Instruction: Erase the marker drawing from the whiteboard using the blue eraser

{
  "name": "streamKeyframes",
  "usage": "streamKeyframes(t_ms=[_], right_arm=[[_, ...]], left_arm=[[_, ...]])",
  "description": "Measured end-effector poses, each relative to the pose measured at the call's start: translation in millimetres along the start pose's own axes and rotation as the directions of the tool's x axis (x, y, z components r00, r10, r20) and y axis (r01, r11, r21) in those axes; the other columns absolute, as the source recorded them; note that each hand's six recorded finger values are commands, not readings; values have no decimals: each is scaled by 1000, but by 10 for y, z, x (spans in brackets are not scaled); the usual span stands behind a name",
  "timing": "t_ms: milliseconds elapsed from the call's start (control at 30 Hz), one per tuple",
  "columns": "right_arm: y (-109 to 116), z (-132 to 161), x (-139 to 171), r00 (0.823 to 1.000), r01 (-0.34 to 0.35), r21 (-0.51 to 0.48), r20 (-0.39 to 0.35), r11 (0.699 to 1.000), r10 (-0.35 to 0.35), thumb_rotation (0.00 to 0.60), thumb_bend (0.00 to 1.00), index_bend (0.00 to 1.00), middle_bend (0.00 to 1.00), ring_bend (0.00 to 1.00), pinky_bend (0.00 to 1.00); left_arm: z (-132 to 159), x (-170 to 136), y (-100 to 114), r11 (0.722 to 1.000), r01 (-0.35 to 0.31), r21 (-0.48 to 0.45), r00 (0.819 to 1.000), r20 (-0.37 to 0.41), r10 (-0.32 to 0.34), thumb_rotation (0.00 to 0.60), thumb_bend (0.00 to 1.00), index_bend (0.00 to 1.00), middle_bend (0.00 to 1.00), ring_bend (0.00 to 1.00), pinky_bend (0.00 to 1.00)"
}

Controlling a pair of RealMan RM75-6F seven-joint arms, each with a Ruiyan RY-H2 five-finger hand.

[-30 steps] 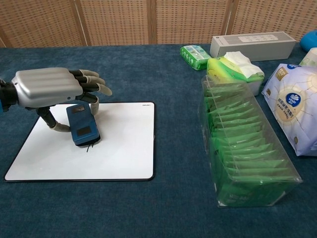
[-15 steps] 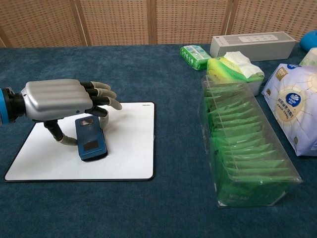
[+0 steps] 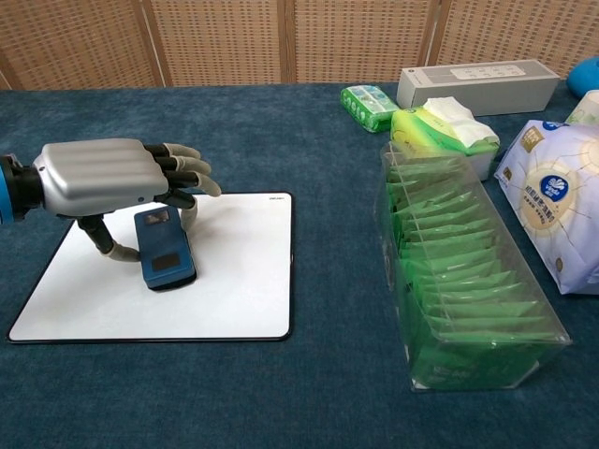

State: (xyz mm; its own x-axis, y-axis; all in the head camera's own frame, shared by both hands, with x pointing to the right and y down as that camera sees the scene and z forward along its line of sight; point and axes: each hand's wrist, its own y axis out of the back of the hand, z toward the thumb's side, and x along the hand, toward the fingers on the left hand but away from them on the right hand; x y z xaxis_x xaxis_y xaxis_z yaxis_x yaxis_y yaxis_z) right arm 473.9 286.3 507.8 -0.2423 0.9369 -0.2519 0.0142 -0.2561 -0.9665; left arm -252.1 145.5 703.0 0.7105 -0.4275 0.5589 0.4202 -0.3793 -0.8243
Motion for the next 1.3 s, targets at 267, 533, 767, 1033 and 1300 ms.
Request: streamKeyframes(t_ms=[267,533,767,1033,1300], right_arm=[[0,5,0,1000,1,-2,-1,1000,-1,600,319,250,206,34,108],[0,0,8,1000,1,-3,1,1000,-1,600,321,250,206,35,108],[12,1,7,1000,7,-3,1,1000,-7,600,322,250,206,35,108],[11,-5,10,1000,10,-3,1,1000,-10,600,321,250,207,35,108],[5,-35,16,1000,10,-5,9,1000,-10,600,322,250,207,35,108]], left_arm=[[-202,37,-34,1000,11,-1,998,-67,-11,600,294,710,153,0,0],[-68,8,-64,1000,18,5,1000,-22,-18,600,294,715,154,0,0],[180,-28,16,1000,-11,-9,998,57,11,600,294,718,159,0,0],[399,-69,116,999,-36,-25,991,127,39,600,294,718,162,0,0],[275,-32,28,1000,-1,-23,997,82,3,600,295,720,162,0,0]])
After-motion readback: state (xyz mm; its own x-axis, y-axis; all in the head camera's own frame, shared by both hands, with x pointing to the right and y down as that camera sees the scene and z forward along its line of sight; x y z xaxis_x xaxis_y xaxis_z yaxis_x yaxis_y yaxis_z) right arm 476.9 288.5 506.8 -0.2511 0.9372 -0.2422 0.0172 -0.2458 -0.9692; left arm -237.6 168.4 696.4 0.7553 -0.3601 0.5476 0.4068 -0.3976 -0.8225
